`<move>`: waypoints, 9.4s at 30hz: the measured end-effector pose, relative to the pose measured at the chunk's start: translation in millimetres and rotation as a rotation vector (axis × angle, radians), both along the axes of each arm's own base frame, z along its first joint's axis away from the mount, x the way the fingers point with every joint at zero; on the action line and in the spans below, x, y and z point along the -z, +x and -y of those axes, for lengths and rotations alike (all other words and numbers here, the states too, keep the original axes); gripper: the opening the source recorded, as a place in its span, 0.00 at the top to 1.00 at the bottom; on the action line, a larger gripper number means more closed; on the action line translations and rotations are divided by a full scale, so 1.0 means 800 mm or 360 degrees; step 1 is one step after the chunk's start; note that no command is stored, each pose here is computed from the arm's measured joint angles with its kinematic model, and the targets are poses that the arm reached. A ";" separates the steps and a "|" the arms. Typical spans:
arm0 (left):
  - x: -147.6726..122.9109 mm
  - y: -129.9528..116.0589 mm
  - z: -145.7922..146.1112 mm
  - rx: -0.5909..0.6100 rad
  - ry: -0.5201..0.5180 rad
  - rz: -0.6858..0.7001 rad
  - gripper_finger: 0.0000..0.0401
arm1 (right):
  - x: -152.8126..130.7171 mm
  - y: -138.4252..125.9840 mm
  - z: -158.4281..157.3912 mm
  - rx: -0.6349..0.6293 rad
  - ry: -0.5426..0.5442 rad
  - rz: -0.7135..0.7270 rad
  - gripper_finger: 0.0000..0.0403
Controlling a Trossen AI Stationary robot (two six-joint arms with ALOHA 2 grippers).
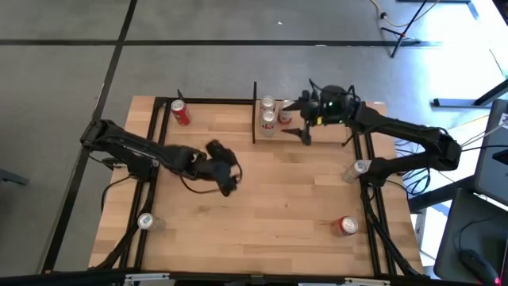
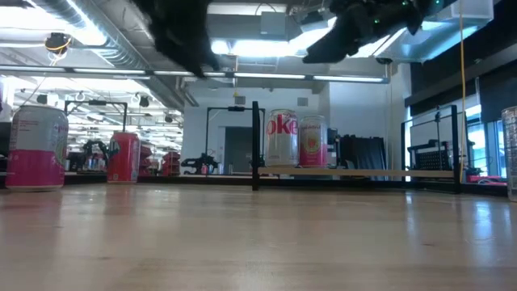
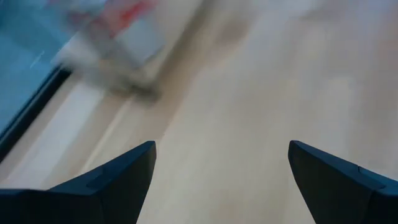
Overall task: Place canned beverage on shelf
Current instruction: Put the pink white soda can on the shelf aligned with the other pink white soda can
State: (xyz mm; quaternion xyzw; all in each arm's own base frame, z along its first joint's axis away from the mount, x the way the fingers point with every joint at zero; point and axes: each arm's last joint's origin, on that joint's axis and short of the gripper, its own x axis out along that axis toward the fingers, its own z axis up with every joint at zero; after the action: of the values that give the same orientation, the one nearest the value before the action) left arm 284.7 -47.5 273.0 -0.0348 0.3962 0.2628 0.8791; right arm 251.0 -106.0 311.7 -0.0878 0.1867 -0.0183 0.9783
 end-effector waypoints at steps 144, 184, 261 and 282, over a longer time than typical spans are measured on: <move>0.050 0.092 0.090 0.1258 -0.0010 -0.0703 0.42 | 0.127 0.034 -0.267 -0.0737 0.0228 -0.0303 0.14; 0.154 -0.036 0.185 0.0167 -0.0005 0.0181 0.19 | 0.193 0.118 -0.276 -0.0127 0.0020 -0.0131 0.14; 0.158 -0.044 0.181 0.0022 0.0090 0.0310 0.19 | 0.200 0.157 -0.318 -0.0142 0.0252 0.0137 0.14; 0.134 -0.076 0.202 0.0170 0.0086 0.0344 0.19 | 0.183 0.156 -0.295 -0.0228 0.0060 0.0073 0.38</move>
State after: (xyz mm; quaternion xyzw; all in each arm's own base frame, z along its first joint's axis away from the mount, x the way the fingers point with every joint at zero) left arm 223.9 -208.9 165.9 -0.0180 0.2933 0.2208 0.9300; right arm 376.1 129.6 165.5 -0.0821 0.1579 0.0534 0.9826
